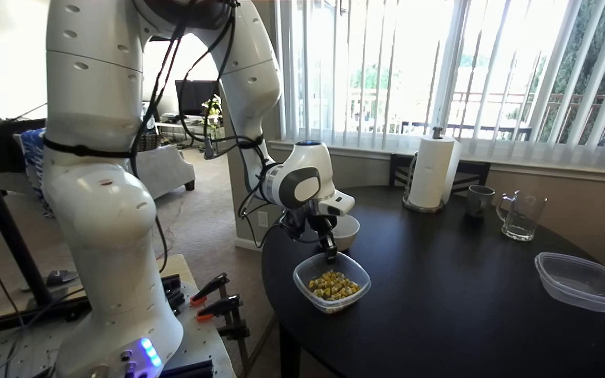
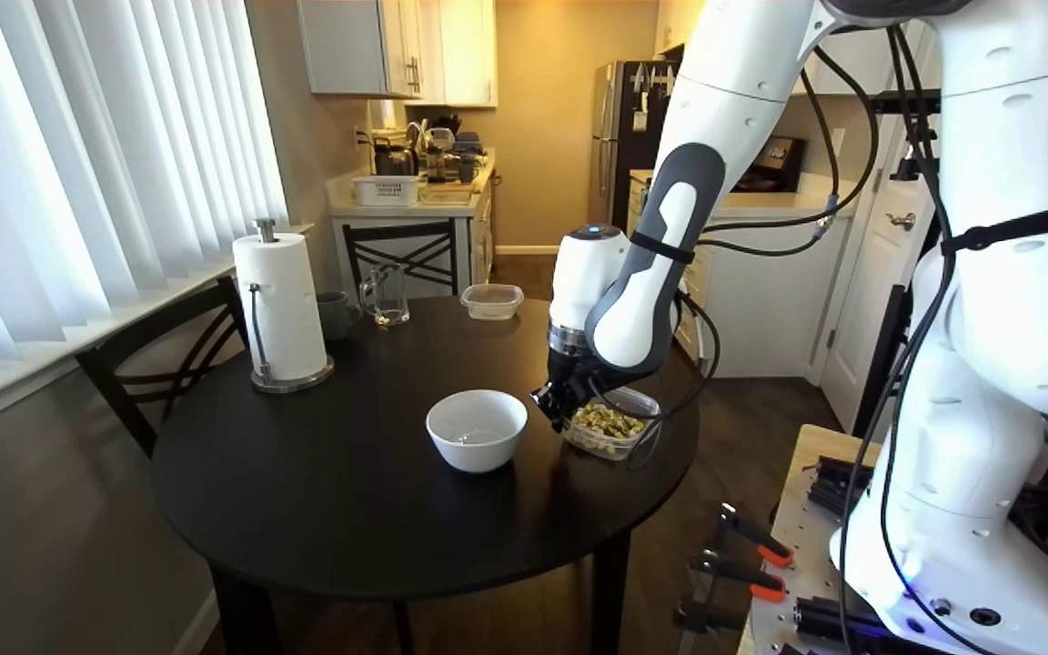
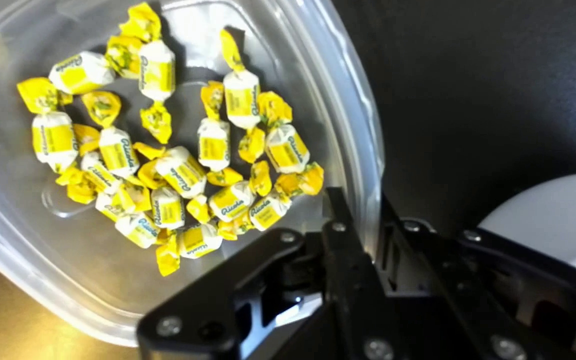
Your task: Pour the contents of the lunchbox into the white bowl
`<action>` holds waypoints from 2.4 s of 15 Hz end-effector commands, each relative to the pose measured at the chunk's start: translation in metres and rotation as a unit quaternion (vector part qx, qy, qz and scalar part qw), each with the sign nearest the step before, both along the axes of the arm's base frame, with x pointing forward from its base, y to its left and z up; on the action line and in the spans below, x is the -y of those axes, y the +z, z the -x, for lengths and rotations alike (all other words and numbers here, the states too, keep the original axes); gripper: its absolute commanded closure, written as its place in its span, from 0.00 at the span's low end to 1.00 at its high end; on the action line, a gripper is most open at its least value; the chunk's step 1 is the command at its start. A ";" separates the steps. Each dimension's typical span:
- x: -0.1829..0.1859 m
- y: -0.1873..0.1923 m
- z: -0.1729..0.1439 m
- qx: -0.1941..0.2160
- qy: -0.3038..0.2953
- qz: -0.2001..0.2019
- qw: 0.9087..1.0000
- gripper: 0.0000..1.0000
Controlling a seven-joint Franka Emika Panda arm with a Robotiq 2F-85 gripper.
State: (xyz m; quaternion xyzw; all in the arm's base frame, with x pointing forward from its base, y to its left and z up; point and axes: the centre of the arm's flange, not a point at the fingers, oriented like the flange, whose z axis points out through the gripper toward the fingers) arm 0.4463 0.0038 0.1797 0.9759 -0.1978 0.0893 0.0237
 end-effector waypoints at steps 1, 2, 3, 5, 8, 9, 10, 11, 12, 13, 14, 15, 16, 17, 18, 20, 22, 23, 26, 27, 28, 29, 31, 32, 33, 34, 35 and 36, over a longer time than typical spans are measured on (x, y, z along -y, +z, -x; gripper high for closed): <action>0.012 0.032 0.037 0.054 -0.028 -0.006 0.998 0.97; 0.018 0.046 0.048 0.081 -0.034 -0.007 0.996 0.97; 0.022 0.057 0.056 0.101 -0.037 -0.008 0.994 0.97; 0.029 0.079 0.069 0.140 -0.035 -0.012 0.989 1.00; 0.035 0.097 0.059 0.172 -0.040 -0.019 0.984 0.99; 0.035 0.102 0.054 0.177 -0.039 -0.021 0.983 0.99; 0.031 0.105 0.046 0.180 -0.032 -0.022 0.983 0.99; 0.028 0.108 0.041 0.183 -0.028 -0.024 0.982 0.99; 0.023 0.112 0.037 0.185 -0.023 -0.026 0.982 0.99; 0.017 0.116 0.035 0.189 -0.016 -0.028 0.981 0.99; 0.009 0.122 0.034 0.198 -0.002 -0.032 0.980 0.99; 0.001 0.129 0.035 0.211 0.010 -0.038 0.977 0.99; -0.010 0.137 0.035 0.225 0.028 -0.045 0.973 0.99; -0.018 0.147 0.036 0.238 0.041 -0.051 0.969 0.99; -0.028 0.155 0.037 0.252 0.054 -0.059 0.964 0.99; -0.042 0.172 0.042 0.269 0.073 -0.080 0.957 0.99; -0.059 0.188 0.047 0.281 0.103 -0.101 0.949 0.99; -0.069 0.198 0.048 0.287 0.121 -0.113 0.943 0.99; -0.097 0.214 0.054 0.306 0.166 -0.145 0.926 0.99; -0.104 0.217 0.053 0.309 0.176 -0.157 0.922 0.99; -0.110 0.219 0.051 0.311 0.183 -0.167 0.917 0.99; -0.110 0.219 0.047 0.312 0.186 -0.180 0.914 0.99; -0.107 0.215 0.039 0.311 0.194 -0.211 0.906 0.99; -0.102 0.209 0.031 0.309 0.193 -0.225 0.903 0.99; -0.097 0.205 0.025 0.307 0.190 -0.240 0.901 0.99; -0.091 0.203 0.020 0.306 0.187 -0.252 0.899 0.99; -0.085 0.198 0.015 0.307 0.183 -0.262 0.896 0.99; -0.077 0.194 0.009 0.311 0.176 -0.272 0.894 0.99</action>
